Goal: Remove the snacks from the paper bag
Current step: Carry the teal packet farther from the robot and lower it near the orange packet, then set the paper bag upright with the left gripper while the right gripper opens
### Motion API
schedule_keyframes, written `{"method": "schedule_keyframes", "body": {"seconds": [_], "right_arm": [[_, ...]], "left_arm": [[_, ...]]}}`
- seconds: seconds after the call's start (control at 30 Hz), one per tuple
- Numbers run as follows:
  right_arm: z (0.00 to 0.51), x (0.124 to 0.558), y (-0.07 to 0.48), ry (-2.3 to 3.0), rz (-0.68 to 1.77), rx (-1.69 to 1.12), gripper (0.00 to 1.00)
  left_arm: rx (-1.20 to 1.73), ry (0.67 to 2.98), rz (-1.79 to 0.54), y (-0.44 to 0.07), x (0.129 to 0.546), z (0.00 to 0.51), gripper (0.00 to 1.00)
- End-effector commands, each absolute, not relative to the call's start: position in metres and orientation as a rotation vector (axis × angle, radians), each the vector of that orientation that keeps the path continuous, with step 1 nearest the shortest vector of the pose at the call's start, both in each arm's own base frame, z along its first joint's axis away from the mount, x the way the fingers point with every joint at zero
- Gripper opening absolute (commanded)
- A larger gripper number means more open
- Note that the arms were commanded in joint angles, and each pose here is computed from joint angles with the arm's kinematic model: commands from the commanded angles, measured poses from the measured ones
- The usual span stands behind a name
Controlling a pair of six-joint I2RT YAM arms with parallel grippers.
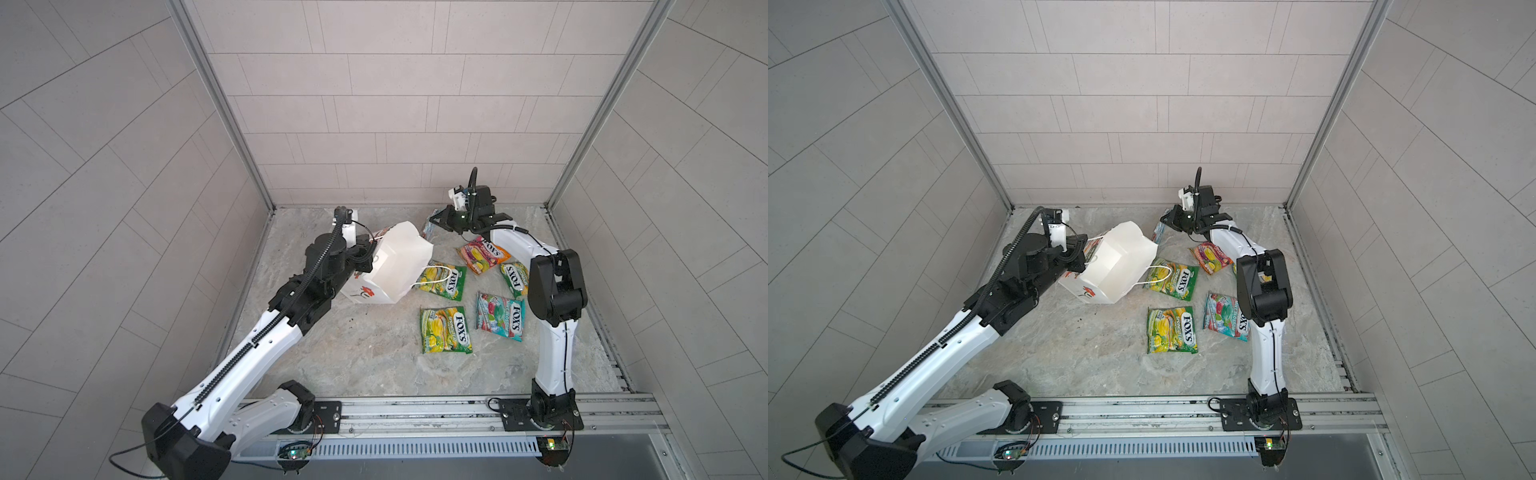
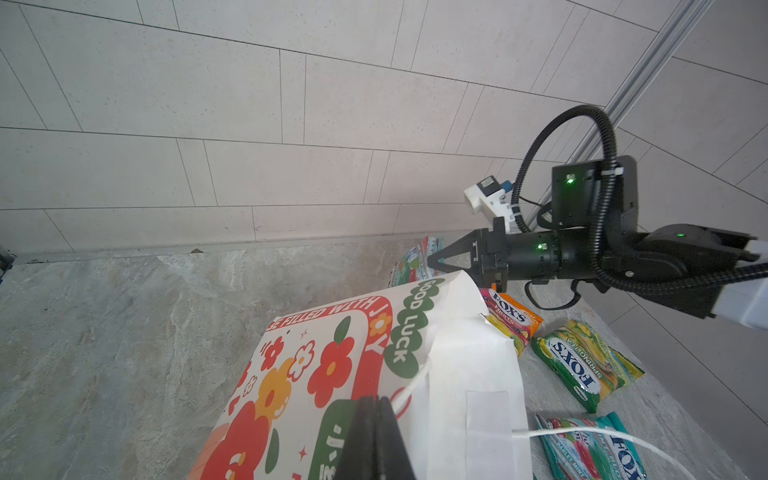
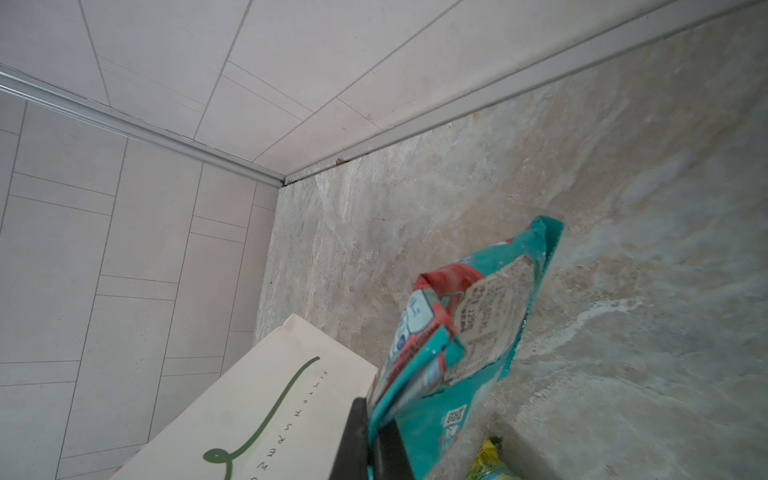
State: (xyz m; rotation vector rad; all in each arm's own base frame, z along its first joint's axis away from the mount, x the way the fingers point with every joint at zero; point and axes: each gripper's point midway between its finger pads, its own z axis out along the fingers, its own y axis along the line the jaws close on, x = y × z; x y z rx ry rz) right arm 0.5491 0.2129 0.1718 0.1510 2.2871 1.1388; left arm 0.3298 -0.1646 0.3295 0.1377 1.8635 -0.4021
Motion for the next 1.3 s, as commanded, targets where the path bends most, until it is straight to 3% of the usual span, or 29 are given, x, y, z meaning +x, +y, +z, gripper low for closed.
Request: {"method": "schedule_keyframes", "body": {"seconds": [0.0,0.5,0.57,0.67,0.77,1.0,1.27], "right_arm": [[0.166,0.556,0.210,2.275,1.162,0.132,0.00],[0.095,0.546,0.151,2.453,0.913,0.238,0.01],[0.089,0.546,0.141,2.478,0.870,0.250,0.08],[0.082,0.542,0.128,2.547,0.792,0.276,0.27],[0.086,0.538,0.122,2.561,0.746,0.269,0.38],[0.123,0.522,0.118,2.539,0.714,0.223,0.41],[0.159,0.463,0.113,2.533,0.717,0.181,0.42]], "left_arm": [[0.118,1.823,-0.420,-0.162,0.331,0.343,0.00],[0.102,1.834,-0.439,-0.161,0.334,0.341,0.00],[0.099,1.833,-0.445,-0.161,0.334,0.342,0.00],[0.103,1.836,-0.454,-0.162,0.334,0.341,0.00],[0.109,1.837,-0.465,-0.164,0.334,0.341,0.00],[0.086,1.842,-0.489,-0.165,0.334,0.346,0.00],[0.022,1.870,-0.583,-0.173,0.335,0.354,0.00]]}}
